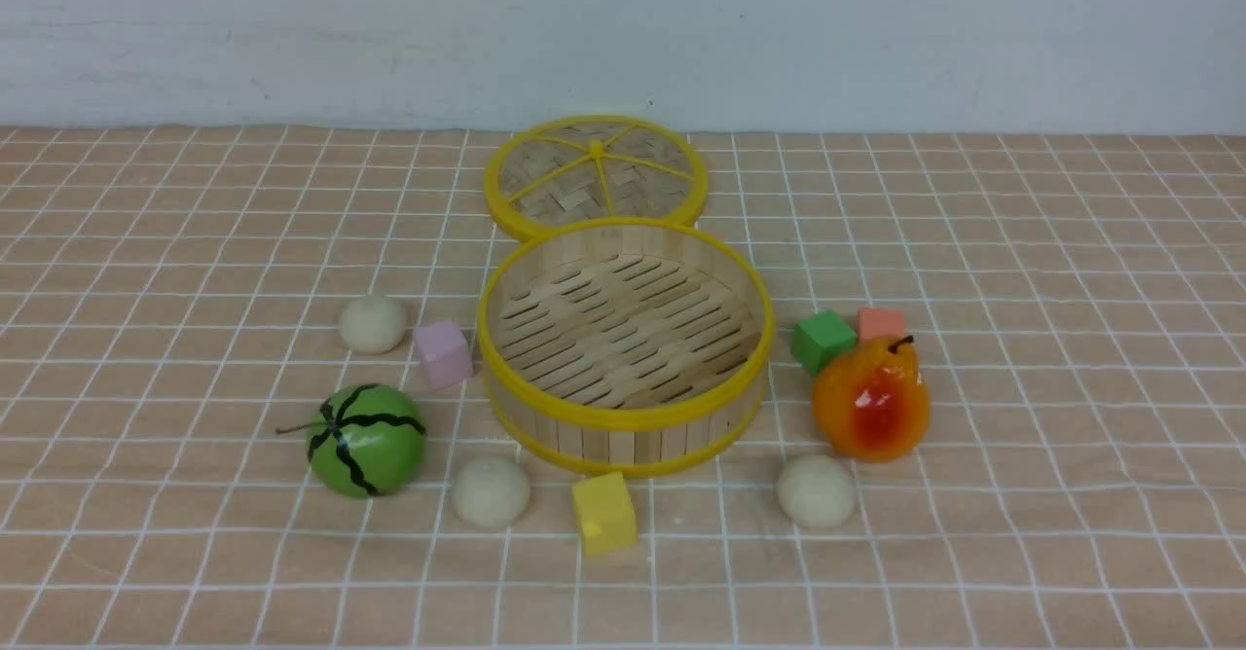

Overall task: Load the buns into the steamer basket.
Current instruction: Use the left arm to grab a steamed stuffed bun

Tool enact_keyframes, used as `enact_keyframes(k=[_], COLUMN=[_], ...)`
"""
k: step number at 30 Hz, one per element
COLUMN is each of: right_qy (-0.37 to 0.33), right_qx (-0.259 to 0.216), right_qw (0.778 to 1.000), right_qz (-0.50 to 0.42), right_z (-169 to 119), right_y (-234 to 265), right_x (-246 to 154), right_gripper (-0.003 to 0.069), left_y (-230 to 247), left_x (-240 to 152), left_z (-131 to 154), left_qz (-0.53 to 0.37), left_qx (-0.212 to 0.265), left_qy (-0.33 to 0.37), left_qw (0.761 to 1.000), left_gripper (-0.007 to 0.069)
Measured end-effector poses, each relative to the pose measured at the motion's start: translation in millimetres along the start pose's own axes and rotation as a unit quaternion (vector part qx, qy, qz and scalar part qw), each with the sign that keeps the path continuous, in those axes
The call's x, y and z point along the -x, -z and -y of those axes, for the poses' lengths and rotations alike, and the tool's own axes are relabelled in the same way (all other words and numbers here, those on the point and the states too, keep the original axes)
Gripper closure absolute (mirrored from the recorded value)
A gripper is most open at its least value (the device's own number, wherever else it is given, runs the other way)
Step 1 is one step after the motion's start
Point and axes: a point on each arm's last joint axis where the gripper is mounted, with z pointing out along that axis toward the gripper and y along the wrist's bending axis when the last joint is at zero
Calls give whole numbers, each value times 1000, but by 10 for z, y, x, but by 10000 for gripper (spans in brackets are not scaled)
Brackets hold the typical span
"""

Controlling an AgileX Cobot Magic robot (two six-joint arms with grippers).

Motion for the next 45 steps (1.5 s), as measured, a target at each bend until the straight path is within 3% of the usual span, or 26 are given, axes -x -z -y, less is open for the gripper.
enact_keyframes(k=[17, 23, 26, 33, 38, 45], right_qy=[0, 0, 0, 0, 0, 0], right_qx=[0, 0, 0, 0, 0, 0], right_qw=[1000, 1000, 1000, 1000, 1000, 1000], right_qz=[0, 0, 0, 0, 0, 0], right_z=[0, 0, 0, 0, 0, 0], right_y=[0, 0, 0, 0, 0, 0], right_x=[0, 0, 0, 0, 0, 0], right_gripper=[418, 418, 418, 418, 418, 418], left_y=[0, 11, 44, 202, 299, 815], left_x=[13, 125, 243, 499, 638, 1340], left_z=[0, 67, 139, 279, 332, 557], left_qz=[7, 69, 135, 285, 311, 346], left_qx=[0, -37, -77, -173, -196, -201], left_qy=[-9, -8, -3, 33, 58, 69], left_qw=[1000, 997, 988, 942, 928, 914], left_gripper=[576, 571, 568, 560, 557, 552])
